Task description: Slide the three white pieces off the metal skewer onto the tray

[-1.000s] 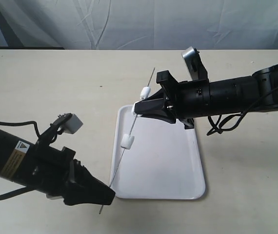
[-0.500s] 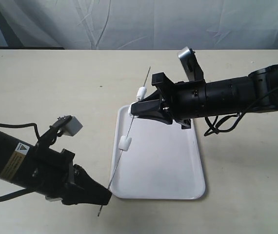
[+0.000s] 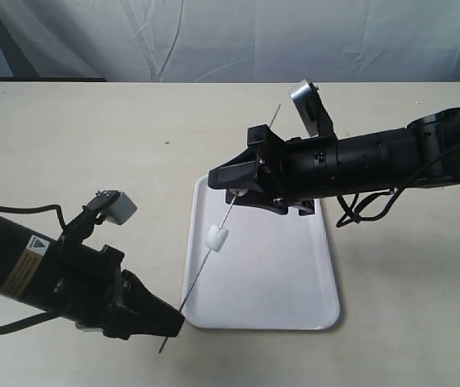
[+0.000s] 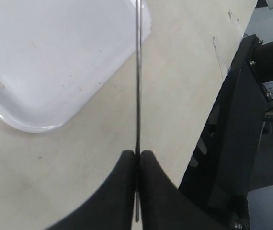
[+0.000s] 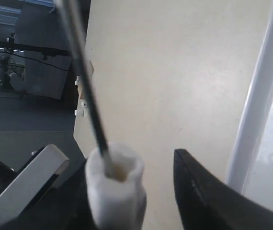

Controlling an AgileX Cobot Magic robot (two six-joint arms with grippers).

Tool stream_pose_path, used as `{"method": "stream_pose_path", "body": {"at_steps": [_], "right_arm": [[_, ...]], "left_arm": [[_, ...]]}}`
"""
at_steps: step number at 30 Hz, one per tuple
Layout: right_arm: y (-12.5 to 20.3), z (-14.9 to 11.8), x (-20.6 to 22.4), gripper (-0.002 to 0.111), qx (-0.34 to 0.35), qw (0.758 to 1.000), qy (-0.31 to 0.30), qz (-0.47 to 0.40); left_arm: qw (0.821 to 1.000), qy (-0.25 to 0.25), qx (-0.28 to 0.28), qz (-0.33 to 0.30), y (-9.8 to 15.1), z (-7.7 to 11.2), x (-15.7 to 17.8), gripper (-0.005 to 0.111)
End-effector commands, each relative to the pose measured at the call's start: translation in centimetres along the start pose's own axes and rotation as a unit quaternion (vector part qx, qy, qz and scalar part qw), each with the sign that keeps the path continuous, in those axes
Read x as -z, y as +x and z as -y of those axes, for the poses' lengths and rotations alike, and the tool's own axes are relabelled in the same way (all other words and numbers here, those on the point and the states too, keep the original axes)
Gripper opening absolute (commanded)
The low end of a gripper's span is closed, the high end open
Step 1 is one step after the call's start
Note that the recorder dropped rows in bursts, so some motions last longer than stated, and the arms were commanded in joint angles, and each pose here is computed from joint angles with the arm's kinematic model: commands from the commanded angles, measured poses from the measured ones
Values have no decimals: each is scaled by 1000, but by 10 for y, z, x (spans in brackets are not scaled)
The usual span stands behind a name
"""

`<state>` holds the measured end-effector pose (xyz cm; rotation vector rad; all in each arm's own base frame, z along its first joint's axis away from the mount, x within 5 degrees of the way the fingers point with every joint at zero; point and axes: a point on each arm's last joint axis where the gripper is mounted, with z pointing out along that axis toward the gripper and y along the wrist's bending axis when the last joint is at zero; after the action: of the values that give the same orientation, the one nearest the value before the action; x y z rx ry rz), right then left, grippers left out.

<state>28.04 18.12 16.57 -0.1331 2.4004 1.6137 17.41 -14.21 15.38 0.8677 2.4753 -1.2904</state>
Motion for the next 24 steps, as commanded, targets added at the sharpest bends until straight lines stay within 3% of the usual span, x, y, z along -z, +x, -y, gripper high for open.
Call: {"method": "stream_pose_path", "body": {"at_steps": [1,12,21,24], "right_arm": [[-9,-8,0,45,27,1000,-8,7],[-24,-23,6,45,50,998,7,42],[-25,-21,6,44,50,998,17,47],[-26,-21,6,37,51,997,23,50]], "left_arm": [[1000,-17,0,6,-2,-2,0,0],[997,-79,17,18,-1,-12,1,0],[997,-71,14,13,0,-11,1,0],[997,-71,16,14,0,-11,1,0]]}}
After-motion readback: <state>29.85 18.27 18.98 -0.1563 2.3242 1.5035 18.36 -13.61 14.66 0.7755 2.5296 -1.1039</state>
